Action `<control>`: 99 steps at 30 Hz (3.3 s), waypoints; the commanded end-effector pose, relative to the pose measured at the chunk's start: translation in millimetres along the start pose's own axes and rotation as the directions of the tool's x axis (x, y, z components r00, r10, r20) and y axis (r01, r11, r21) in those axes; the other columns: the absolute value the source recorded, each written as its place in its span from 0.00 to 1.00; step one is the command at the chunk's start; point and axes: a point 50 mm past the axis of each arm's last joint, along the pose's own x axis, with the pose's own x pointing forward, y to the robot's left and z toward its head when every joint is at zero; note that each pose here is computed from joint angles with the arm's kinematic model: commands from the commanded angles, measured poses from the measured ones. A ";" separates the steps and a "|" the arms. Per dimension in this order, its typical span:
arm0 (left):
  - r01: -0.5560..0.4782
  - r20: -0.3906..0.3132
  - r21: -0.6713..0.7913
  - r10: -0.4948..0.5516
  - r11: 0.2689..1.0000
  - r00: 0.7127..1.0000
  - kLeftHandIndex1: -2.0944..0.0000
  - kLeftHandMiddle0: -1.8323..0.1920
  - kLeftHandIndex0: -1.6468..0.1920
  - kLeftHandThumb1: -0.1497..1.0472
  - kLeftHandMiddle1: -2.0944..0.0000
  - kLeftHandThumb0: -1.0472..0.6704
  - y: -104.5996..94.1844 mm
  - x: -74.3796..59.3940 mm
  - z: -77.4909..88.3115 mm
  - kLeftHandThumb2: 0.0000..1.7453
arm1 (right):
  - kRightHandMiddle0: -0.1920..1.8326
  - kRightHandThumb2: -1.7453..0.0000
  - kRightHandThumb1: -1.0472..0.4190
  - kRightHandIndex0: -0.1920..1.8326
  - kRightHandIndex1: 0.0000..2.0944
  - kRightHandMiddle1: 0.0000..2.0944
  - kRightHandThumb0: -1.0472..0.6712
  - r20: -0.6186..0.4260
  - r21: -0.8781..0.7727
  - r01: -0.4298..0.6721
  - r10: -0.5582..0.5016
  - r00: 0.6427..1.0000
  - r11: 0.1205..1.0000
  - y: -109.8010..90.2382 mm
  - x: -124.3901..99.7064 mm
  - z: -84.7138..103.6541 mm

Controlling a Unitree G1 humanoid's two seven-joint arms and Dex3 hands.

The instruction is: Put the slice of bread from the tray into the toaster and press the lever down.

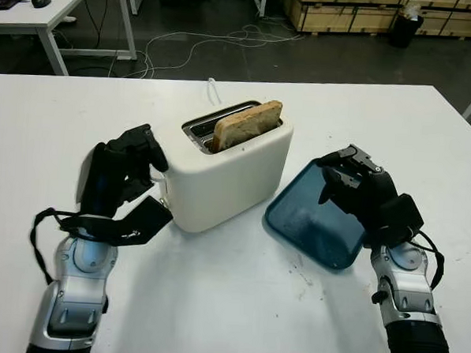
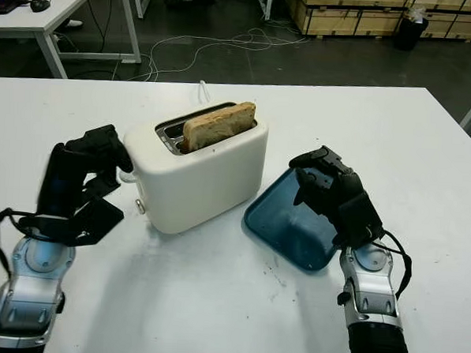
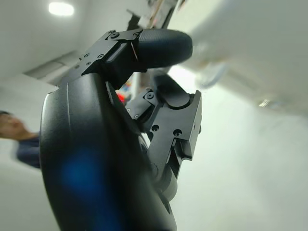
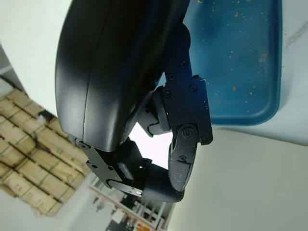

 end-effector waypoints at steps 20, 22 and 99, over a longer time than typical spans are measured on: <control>0.134 0.104 0.349 -0.180 0.928 0.978 0.95 0.34 0.21 0.87 0.35 0.62 14.2 10.8 -5.9 0.00 | 0.34 0.77 0.09 0.51 0.83 0.83 0.37 0.073 0.007 0.023 -0.023 0.997 1.000 -3.1 -1.6 7.7; 0.139 0.108 0.347 -0.186 0.927 0.977 0.96 0.34 0.21 0.88 0.34 0.63 11.9 10.9 -5.7 0.00 | 0.34 0.77 0.09 0.51 0.83 0.83 0.37 0.075 0.012 0.021 -0.022 0.997 1.000 -2.6 -2.0 7.6; 0.525 -0.070 0.330 -0.534 0.785 0.843 0.30 0.45 0.43 0.89 0.17 0.66 -107.3 -30.3 -18.3 0.04 | 0.33 0.75 0.09 0.48 0.83 0.83 0.38 0.083 0.000 0.012 -0.012 0.996 1.000 1.4 -8.5 15.2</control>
